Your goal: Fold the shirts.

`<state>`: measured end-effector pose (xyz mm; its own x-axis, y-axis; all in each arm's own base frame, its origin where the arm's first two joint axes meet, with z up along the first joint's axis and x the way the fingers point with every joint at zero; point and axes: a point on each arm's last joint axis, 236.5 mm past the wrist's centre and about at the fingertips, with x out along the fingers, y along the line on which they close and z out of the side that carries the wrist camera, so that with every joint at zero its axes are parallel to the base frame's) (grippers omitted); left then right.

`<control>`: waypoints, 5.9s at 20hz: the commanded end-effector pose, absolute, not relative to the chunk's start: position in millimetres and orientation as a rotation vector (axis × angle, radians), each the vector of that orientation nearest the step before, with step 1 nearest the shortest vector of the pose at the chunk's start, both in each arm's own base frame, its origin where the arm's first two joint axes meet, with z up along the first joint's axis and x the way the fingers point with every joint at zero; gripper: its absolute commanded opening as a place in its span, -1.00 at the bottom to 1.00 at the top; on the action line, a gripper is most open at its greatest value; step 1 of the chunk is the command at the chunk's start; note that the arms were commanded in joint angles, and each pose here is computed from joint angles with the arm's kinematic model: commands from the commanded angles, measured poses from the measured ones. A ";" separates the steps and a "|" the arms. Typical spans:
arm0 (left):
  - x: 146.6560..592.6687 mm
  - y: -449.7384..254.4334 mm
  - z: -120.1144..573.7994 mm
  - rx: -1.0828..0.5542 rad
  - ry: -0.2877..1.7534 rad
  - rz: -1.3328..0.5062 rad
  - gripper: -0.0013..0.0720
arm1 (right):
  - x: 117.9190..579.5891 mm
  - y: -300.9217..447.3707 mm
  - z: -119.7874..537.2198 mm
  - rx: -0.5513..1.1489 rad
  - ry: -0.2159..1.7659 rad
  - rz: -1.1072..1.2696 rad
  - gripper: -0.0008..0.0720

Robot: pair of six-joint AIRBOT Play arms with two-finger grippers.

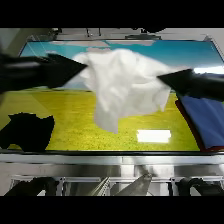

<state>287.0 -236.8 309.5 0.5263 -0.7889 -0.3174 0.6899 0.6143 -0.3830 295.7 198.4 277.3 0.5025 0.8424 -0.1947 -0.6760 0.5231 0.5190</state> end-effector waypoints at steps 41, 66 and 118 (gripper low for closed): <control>365.3 -85.9 -105.6 -0.503 1.384 -0.475 0.95 | 257.4 100.6 -91.1 0.815 1.370 0.344 0.31; 302.3 -128.6 381.9 -0.036 0.267 -0.690 -0.92 | 263.6 136.4 398.7 0.297 0.104 0.754 -0.93; 207.5 -19.9 -90.1 -0.561 1.523 -0.058 0.65 | 326.3 -78.6 -74.2 0.640 1.358 0.196 -0.03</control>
<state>198.9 -39.5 -91.0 0.0055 -0.4710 -0.8821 -0.3258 0.8332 -0.4469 330.3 -68.4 -68.2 0.2292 0.5160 -0.8253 0.2220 0.7979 0.5605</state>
